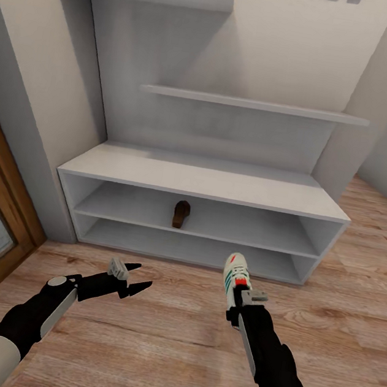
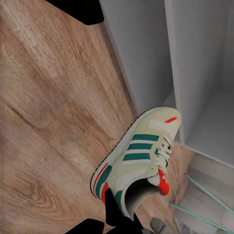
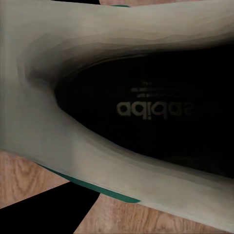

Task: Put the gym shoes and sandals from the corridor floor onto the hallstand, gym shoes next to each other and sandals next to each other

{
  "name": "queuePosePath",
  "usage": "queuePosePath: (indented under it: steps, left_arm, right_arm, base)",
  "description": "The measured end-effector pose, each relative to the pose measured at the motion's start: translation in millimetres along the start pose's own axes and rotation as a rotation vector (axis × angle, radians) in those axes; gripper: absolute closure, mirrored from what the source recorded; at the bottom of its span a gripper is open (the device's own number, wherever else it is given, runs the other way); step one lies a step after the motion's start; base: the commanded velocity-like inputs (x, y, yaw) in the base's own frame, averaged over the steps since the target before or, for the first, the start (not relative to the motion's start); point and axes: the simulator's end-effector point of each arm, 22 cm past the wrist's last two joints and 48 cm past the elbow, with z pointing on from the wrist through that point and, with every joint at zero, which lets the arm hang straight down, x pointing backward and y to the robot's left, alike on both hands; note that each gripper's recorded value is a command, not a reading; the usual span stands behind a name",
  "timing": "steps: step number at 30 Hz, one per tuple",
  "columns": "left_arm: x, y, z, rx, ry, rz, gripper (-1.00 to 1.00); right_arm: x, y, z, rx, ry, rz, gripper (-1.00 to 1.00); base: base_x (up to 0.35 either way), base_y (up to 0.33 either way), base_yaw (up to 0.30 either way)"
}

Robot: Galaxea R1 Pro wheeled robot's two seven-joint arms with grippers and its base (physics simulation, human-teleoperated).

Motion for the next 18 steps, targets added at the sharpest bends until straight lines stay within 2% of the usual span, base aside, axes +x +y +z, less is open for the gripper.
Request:
queuePosePath:
  steps: [13,18]
  left_arm:
    - [-0.1,0.1,-0.1,0.0,0.0,0.0,-1.0]
    - [-0.3,-0.3,-0.1,0.001,0.0,0.001,-1.0]
  right_arm:
    - [-1.4,-2.5,-0.1,0.002,-0.005,0.006,1.0]
    - [-1.4,-2.6,-0.2,0.002,-0.005,0.006,1.0]
  base:
    - [0.008,0.005,0.0]
    - [0.126,0.175,0.0]
